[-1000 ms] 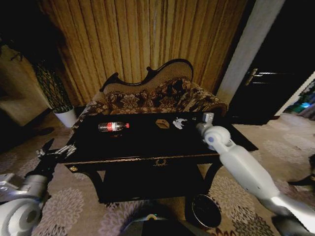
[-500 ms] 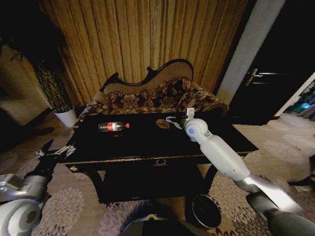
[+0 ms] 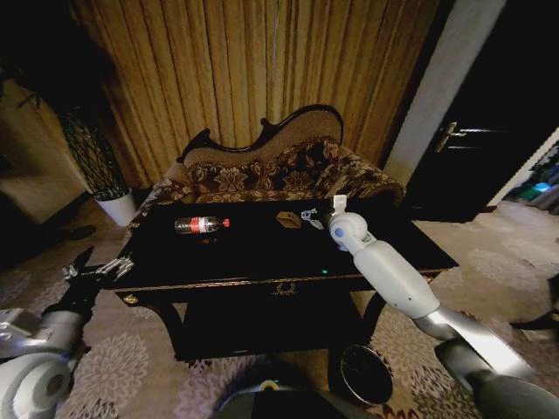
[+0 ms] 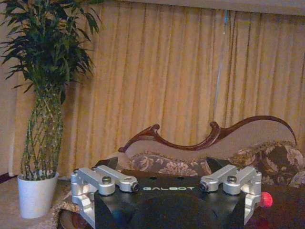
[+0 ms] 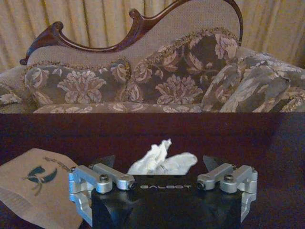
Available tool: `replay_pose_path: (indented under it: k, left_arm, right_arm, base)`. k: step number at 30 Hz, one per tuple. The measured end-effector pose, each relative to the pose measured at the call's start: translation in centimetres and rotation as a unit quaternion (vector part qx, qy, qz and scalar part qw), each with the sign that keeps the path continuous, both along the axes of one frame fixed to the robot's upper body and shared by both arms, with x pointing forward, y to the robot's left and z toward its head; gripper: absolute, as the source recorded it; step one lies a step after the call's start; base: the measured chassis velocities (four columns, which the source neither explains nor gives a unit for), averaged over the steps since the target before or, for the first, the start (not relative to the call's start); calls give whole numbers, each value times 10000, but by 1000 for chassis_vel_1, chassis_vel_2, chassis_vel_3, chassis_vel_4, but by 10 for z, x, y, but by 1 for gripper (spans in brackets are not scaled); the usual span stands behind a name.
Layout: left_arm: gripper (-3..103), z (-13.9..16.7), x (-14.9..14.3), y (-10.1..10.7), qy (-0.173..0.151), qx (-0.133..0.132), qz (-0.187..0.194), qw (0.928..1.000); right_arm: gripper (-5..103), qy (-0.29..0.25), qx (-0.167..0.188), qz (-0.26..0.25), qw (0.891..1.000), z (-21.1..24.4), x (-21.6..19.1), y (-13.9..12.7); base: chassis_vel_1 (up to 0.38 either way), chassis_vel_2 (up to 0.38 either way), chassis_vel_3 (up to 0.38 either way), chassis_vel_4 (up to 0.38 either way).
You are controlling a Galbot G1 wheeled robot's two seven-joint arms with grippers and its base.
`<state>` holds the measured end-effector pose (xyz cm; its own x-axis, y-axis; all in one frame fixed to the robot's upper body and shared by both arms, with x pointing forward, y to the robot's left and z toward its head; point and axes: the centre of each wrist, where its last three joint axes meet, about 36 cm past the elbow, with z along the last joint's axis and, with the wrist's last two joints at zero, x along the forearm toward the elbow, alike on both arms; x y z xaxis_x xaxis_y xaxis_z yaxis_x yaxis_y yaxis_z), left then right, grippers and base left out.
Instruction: Move to the front of the table and place the trash on the table into the trash bin.
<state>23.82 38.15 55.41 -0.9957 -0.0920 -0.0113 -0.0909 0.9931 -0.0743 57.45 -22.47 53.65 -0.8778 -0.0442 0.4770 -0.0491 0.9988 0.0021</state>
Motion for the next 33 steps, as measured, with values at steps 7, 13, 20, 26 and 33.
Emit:
replay_pose_path:
  k: [7, 13, 20, 26, 33]
  left_arm:
    - [100, 0, 0, 1, -16, 3, 15, 10000]
    - [100, 2, -1, 2, -52, 16, 28, 10000]
    - [100, 3, -2, 4, -78, -14, 45, 10000]
    - [100, 3, -1, 6, -84, -19, 52, 9999]
    - [100, 3, -1, 7, -90, -17, 52, 9999]
  right_arm:
    - [100, 50, 13, -19, 10000, -5, -1, -3]
    - [92, 40, 1, 3, 10000, -6, -2, -3]
    - [65, 60, -27, 17, 10000, -8, -4, -3]
    - [44, 80, -55, 39, 9999, -12, -5, -3]
    - [12, 70, -95, 57, 9999, -12, -6, -4]
  base:
    - [0, 0, 0, 0]
    - [0, 0, 0, 0]
    - [0, 0, 0, 0]
    - [0, 0, 0, 0]
    - [0, 0, 0, 0]
